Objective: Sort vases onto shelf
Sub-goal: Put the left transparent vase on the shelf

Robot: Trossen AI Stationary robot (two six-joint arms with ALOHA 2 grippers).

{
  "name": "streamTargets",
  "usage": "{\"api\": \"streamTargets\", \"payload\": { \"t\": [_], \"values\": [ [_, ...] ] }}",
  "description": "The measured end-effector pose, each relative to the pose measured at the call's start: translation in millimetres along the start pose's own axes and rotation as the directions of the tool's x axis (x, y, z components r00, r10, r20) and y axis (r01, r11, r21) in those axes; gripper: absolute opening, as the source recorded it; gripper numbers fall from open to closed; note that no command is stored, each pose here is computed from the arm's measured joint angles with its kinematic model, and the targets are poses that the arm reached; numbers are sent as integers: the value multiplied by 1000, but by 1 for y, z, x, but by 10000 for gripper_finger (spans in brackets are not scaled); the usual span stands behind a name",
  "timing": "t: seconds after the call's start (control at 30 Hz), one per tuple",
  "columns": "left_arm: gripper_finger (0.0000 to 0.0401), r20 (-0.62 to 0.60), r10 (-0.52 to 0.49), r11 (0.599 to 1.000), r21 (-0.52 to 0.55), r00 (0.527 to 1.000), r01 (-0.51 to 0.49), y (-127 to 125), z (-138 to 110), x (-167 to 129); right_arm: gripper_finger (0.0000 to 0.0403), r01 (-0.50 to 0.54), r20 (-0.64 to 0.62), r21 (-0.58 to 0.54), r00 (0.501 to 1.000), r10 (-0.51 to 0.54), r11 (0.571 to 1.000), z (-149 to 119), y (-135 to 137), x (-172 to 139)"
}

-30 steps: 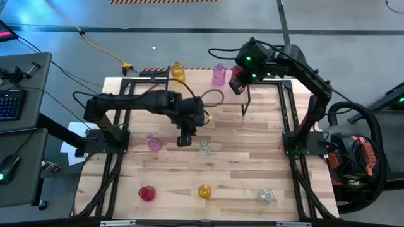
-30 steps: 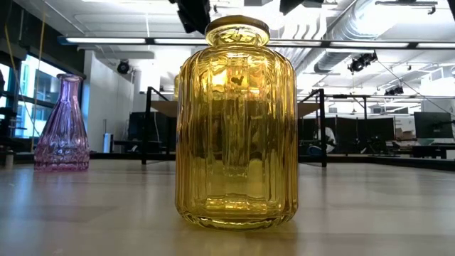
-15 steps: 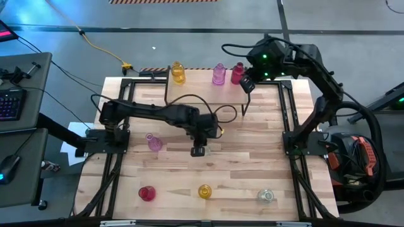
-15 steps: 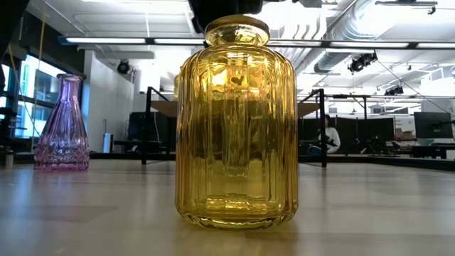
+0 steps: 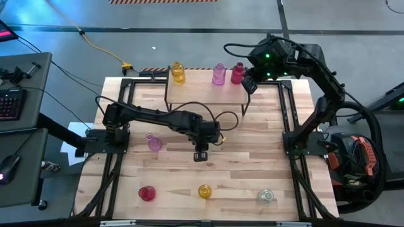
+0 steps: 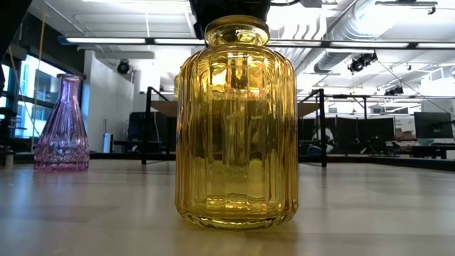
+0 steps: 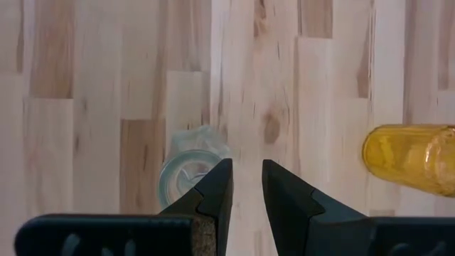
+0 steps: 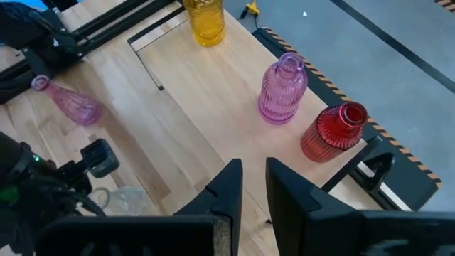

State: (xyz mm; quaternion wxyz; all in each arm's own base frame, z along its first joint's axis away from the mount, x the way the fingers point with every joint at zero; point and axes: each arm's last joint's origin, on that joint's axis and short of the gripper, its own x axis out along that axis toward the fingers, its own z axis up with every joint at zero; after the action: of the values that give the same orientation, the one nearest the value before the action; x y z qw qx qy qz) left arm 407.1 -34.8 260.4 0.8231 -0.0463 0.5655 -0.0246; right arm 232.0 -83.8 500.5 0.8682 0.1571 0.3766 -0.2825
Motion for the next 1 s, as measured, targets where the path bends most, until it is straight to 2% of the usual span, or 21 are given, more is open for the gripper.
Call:
{"api": "streamTargets", "payload": {
  "t": [0.47,1.0],
  "values": [
    [71,-12,53,996,-67,999,-54,-2,-1,-2,46,-2,-1,-8,1000,2,1000,0,0,0],
    [71,-34,101,992,-78,994,-103,0,-6,-10,46,-2,-1,-8,1000,2,1000,0,0,0]
  ]
}}
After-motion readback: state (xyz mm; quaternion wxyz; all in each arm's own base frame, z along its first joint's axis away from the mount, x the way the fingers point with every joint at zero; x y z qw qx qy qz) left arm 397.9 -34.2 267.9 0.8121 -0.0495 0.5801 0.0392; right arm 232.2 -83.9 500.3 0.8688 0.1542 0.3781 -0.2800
